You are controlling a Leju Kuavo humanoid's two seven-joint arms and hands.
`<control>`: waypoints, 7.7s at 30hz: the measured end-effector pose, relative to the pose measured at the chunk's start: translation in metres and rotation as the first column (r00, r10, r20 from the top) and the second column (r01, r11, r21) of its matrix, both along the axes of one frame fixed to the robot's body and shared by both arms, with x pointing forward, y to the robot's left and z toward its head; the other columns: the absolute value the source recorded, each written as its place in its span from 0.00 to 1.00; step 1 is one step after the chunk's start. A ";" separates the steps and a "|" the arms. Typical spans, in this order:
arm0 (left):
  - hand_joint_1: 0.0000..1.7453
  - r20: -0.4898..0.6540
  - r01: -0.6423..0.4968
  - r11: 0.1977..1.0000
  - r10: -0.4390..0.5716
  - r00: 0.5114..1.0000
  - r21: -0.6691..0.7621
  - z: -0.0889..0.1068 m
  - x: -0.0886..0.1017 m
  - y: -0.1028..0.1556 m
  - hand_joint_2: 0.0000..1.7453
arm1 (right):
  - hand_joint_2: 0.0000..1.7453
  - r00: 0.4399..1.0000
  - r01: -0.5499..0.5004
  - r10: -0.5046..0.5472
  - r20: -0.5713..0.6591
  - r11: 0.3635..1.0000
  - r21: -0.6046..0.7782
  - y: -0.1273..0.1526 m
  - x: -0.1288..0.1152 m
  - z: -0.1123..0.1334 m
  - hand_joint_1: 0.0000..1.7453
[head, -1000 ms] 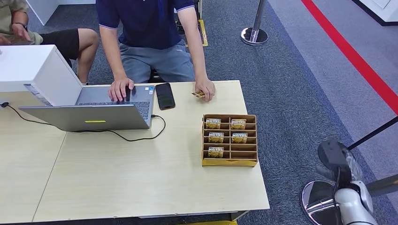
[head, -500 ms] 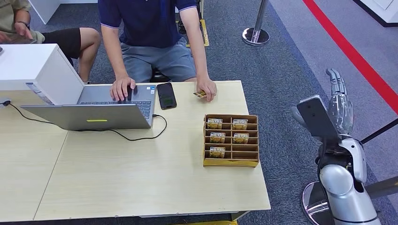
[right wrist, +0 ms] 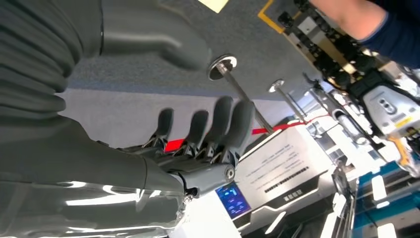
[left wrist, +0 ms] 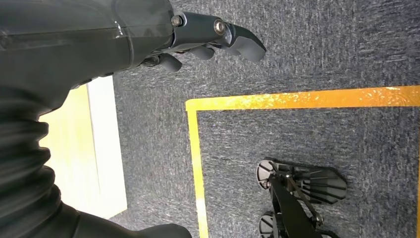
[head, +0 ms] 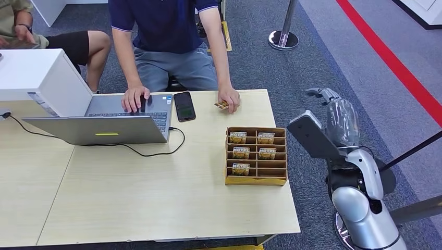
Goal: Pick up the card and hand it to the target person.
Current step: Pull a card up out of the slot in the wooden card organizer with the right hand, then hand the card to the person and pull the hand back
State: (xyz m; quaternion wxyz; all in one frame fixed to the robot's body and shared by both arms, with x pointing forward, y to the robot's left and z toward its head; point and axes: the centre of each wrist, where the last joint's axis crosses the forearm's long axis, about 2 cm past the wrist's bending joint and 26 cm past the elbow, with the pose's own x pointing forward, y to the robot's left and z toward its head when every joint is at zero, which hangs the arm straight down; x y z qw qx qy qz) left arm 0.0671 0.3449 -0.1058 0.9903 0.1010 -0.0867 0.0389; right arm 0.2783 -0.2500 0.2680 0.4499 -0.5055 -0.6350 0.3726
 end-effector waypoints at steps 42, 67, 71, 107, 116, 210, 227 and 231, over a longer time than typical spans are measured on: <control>0.00 -0.006 -0.012 1.000 0.012 1.000 0.001 0.000 0.000 -0.001 1.00 | 1.00 0.920 0.005 -0.089 -0.381 0.976 -0.217 0.014 0.038 -0.059 0.46; 0.00 -0.009 0.009 1.000 -0.009 1.000 0.002 0.000 0.000 0.001 1.00 | 1.00 0.835 0.023 -0.129 -0.534 0.980 -0.200 -0.004 0.049 -0.102 0.66; 0.00 -0.006 0.009 1.000 -0.009 1.000 0.003 0.000 0.000 0.001 1.00 | 1.00 0.830 0.024 -0.129 -0.542 0.980 -0.197 -0.005 0.050 -0.105 0.65; 0.00 -0.008 -0.003 1.000 0.003 1.000 0.005 0.000 -0.001 0.002 1.00 | 1.00 0.824 0.020 -0.121 -0.553 0.983 -0.185 -0.004 0.052 -0.105 0.51; 0.00 -0.008 -0.004 1.000 0.004 1.000 0.006 0.000 -0.001 0.003 1.00 | 1.00 0.816 0.011 -0.115 -0.567 0.983 -0.184 -0.003 0.052 -0.108 0.64; 0.00 0.023 0.010 0.995 -0.007 1.000 -0.102 0.000 0.001 0.000 1.00 | 1.00 0.986 -0.117 0.088 0.139 0.970 0.215 0.018 0.052 0.007 0.55; 0.00 0.025 0.013 0.998 -0.012 1.000 -0.067 0.000 0.001 0.004 0.00 | 1.00 0.973 -0.160 0.079 0.217 0.908 0.387 -0.008 0.047 0.007 0.00; 0.00 0.017 0.026 0.998 -0.025 1.000 -0.063 0.001 0.001 0.004 0.00 | 1.00 0.937 -0.224 0.021 0.349 0.802 0.554 -0.039 0.036 0.002 0.00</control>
